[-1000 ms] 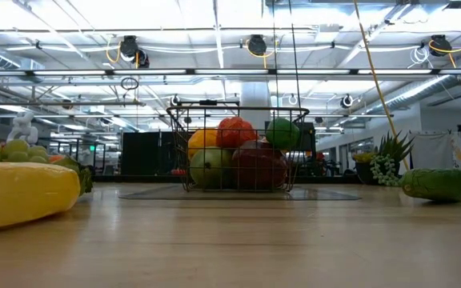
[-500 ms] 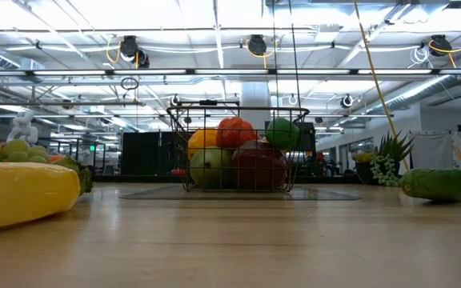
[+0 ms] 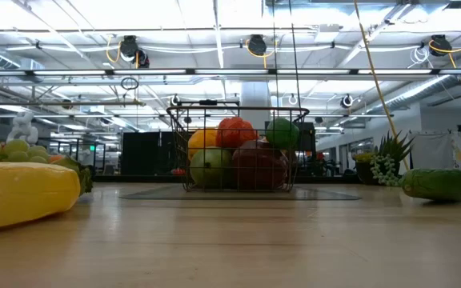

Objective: Build produce basket
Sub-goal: Put the green lime into the gold wire basket

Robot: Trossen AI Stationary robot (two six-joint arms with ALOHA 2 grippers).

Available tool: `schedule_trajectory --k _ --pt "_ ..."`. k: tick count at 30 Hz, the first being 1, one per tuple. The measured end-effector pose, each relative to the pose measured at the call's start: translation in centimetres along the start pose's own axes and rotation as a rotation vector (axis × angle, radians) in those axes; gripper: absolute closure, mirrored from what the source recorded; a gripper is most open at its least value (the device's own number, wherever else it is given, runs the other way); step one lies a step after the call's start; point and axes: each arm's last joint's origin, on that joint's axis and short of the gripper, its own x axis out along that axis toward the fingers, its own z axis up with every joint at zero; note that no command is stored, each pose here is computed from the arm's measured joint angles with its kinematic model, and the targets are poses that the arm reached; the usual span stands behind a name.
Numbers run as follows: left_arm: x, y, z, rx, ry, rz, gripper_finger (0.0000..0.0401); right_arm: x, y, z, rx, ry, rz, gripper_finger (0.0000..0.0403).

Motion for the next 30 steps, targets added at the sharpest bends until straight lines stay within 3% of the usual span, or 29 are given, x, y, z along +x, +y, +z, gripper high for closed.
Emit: schedule_trajectory --k 10,18,23,30 --pt "3.6 1.5 -3.7 -0.004 0.114 0.085 0.0068 -2.6 -0.6 0.9 -0.212 -0.023 -0.038 0.0328" --pt "6.0 2.4 -7.7 -0.040 0.287 0.117 0.0068 -4.4 -1.3 1.4 -0.280 -0.034 -0.087 0.0328" --pt "7.2 2.7 -11.2 -0.062 0.463 0.132 0.0068 -4.9 -1.8 1.5 -0.316 -0.024 -0.127 0.0328" --pt "9.8 2.6 -16.8 -0.206 0.622 0.106 0.0068 -4.9 -2.6 1.7 -0.328 -0.014 -0.181 0.0328"
